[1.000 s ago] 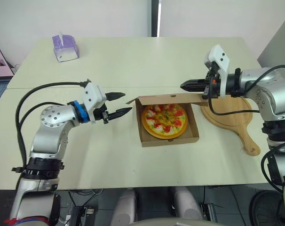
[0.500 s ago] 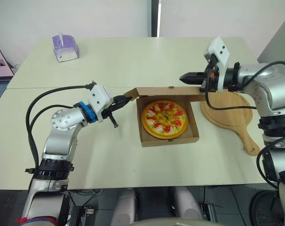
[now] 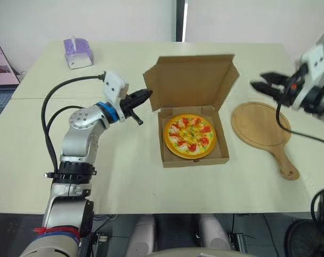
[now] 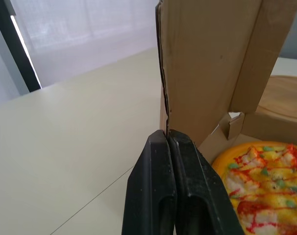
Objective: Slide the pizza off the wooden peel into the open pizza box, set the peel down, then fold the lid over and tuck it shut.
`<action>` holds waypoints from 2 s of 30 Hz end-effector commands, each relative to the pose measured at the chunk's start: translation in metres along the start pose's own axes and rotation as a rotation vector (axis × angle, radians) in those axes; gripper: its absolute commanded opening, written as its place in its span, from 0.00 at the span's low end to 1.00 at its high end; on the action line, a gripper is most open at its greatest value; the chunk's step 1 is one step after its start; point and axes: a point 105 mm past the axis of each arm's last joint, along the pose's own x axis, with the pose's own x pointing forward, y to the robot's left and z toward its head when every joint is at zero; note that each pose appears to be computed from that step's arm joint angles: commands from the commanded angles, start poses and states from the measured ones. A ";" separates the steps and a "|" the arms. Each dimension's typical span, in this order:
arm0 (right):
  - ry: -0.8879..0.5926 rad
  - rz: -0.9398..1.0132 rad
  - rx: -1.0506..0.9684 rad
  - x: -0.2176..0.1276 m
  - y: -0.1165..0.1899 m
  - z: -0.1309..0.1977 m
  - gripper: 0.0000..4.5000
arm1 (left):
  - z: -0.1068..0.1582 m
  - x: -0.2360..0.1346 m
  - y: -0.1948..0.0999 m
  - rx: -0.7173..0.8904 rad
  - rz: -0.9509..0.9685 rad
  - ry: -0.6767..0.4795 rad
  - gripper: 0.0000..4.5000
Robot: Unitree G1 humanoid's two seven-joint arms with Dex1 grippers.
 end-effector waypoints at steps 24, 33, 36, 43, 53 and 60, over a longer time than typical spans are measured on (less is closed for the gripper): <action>-0.189 -0.110 0.133 0.059 0.022 0.031 0.48 | 0.014 -0.002 0.009 -0.014 0.034 -0.038 0.00; -0.138 -0.098 0.049 0.038 0.006 0.029 0.71 | 0.016 -0.004 0.011 -0.007 0.041 -0.038 0.00; -0.122 -0.122 0.030 0.045 -0.001 0.029 0.94 | 0.016 -0.004 0.012 -0.005 0.040 -0.037 0.00; -0.144 -0.029 0.077 0.068 0.001 0.035 0.99 | 0.015 -0.004 0.012 -0.005 0.037 -0.034 0.00; -0.157 0.057 0.082 0.083 0.010 0.042 0.64 | 0.015 -0.006 0.016 -0.007 0.043 -0.028 0.00; -0.162 0.051 0.069 0.080 0.011 0.044 0.10 | 0.016 -0.008 0.017 0.003 0.014 -0.020 0.00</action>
